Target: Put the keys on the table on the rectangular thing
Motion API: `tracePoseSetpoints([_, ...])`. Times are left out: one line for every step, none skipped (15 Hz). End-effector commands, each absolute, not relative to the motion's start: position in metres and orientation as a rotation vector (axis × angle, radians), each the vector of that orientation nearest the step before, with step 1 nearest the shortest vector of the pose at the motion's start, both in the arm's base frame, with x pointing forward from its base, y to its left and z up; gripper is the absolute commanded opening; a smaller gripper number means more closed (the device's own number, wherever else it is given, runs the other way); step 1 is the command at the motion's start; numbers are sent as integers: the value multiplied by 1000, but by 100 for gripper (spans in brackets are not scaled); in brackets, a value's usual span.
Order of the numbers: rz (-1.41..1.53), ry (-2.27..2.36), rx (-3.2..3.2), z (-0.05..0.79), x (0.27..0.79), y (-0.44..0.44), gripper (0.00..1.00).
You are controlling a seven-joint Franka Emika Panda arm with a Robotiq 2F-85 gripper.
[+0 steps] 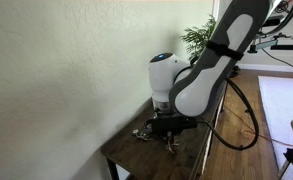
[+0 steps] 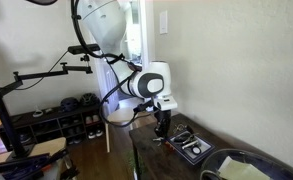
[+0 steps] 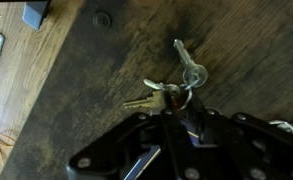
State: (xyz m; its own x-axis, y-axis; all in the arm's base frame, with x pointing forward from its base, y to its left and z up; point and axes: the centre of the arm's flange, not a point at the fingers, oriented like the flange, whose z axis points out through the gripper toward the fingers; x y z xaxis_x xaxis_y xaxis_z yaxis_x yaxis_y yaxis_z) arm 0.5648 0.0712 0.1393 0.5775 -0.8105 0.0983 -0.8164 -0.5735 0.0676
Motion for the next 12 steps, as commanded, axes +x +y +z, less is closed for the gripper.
tracePoseSetpoints([123, -1446, 2678, 140, 566, 72, 3])
tracePoseSetpoints([125, -1449, 2676, 140, 566, 72, 2])
tracePoseSetpoints([126, -1452, 2676, 141, 565, 72, 6])
tracePoseSetpoints([123, -1455, 2679, 141, 564, 72, 6])
tracePoseSetpoints([122, -1455, 2684, 144, 563, 74, 6])
tracePoseSetpoints([117, -1452, 2693, 146, 561, 76, 6])
tracePoseSetpoints([117, -1451, 2705, 149, 559, 78, 6])
tracePoseSetpoints([120, -1453, 2709, 151, 557, 80, 6])
tracePoseSetpoints([123, -1456, 2714, 154, 557, 82, 6])
tracePoseSetpoints([124, -1458, 2725, 157, 556, 84, 6])
tracePoseSetpoints([131, -1458, 2730, 161, 556, 86, 6])
tracePoseSetpoints([141, -1460, 2734, 164, 556, 88, 6])
